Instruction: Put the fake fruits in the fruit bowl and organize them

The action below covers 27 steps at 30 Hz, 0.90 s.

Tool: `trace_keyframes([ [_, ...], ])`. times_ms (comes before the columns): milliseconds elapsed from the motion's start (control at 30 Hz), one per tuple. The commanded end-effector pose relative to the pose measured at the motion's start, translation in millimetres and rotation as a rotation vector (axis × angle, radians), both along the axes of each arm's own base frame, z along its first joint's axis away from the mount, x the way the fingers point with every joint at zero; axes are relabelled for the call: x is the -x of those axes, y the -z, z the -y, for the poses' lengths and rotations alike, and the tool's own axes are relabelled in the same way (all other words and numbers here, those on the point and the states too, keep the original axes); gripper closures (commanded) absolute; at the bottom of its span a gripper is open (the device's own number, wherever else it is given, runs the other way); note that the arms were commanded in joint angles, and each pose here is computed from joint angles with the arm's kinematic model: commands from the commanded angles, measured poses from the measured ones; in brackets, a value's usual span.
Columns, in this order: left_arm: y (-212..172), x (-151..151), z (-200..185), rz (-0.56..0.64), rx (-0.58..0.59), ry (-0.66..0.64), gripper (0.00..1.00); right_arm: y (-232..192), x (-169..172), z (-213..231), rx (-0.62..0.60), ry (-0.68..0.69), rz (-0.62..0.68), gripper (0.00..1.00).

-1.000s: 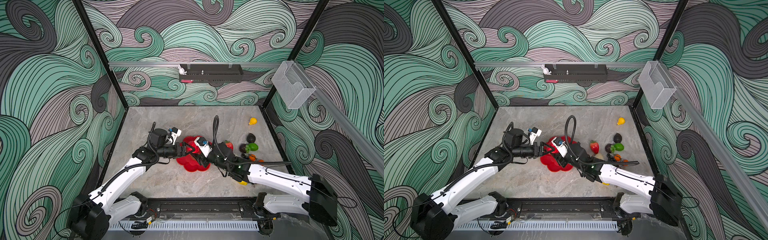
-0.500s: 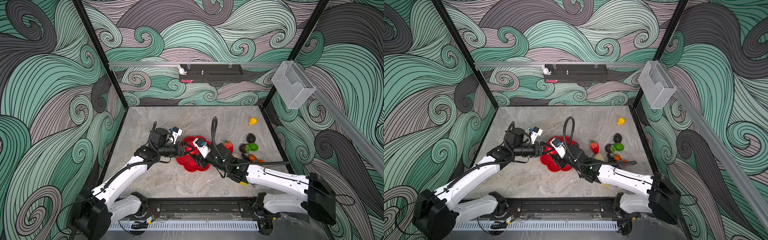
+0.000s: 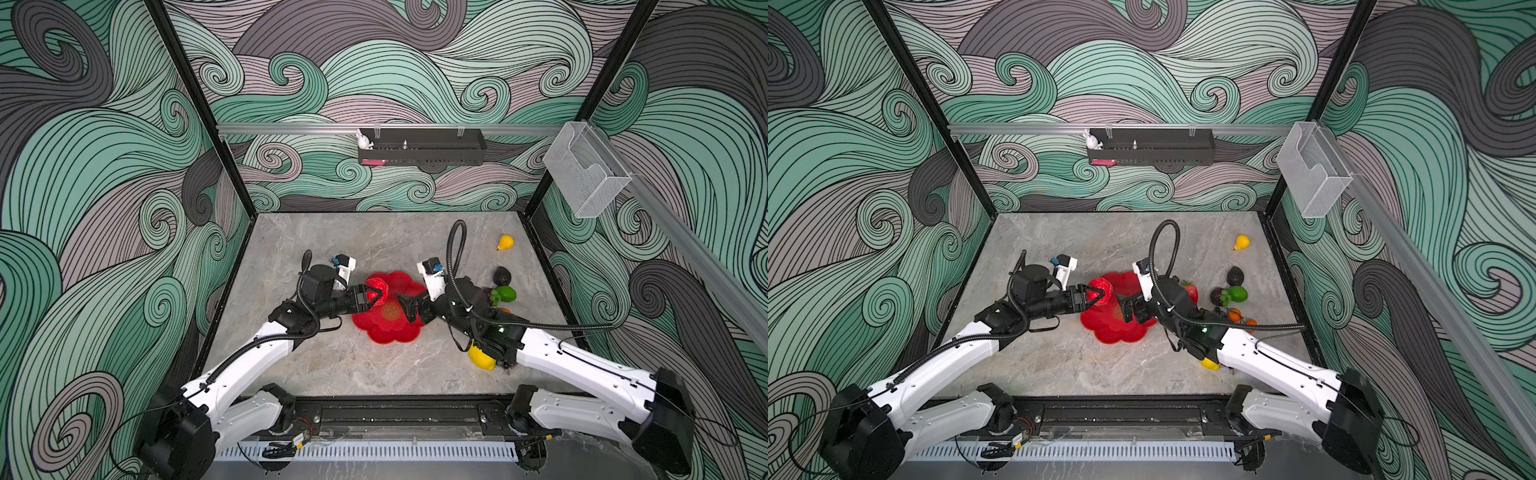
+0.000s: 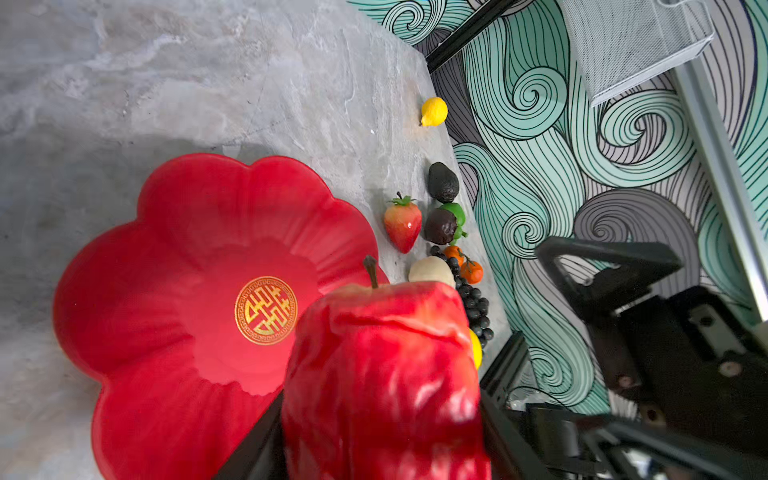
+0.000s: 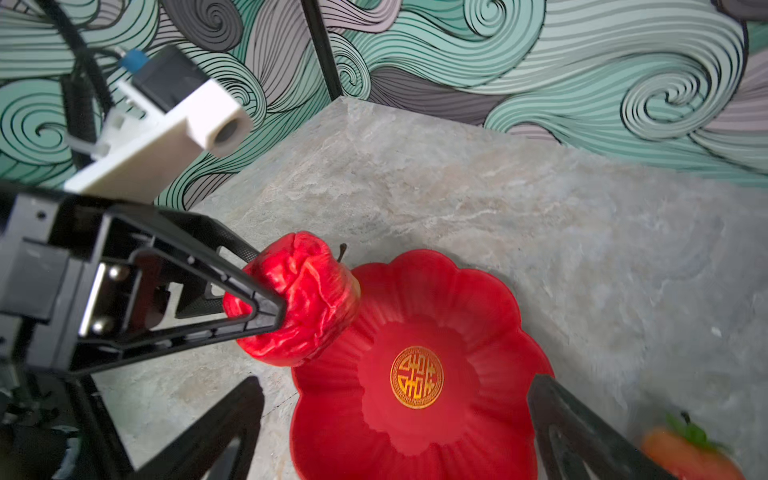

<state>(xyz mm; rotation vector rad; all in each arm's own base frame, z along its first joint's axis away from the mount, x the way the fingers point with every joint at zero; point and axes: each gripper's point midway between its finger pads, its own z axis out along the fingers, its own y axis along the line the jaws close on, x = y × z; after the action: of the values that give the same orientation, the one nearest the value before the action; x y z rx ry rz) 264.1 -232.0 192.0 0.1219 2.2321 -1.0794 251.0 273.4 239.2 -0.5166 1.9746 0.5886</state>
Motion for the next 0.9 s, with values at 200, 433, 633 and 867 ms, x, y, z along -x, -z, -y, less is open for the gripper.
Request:
trace_keyframes([
  [200,-41.3,7.3,42.4,0.55,-0.093,0.107,0.54,-1.9,23.6,23.0,-0.164,0.129,-0.318,0.0],
  [433,-43.7,41.2,68.6,0.79,-0.14,0.257,0.54,-9.3,32.3,20.7,-0.213,0.119,-0.395,0.0],
  [633,-43.2,59.0,78.4,0.883,-0.153,0.323,0.54,-5.2,38.0,9.9,-0.224,0.083,-0.453,0.0],
  [867,-38.5,63.2,83.3,0.92,-0.178,0.346,0.54,2.8,43.5,-1.2,-0.211,0.035,-0.495,0.04],
])
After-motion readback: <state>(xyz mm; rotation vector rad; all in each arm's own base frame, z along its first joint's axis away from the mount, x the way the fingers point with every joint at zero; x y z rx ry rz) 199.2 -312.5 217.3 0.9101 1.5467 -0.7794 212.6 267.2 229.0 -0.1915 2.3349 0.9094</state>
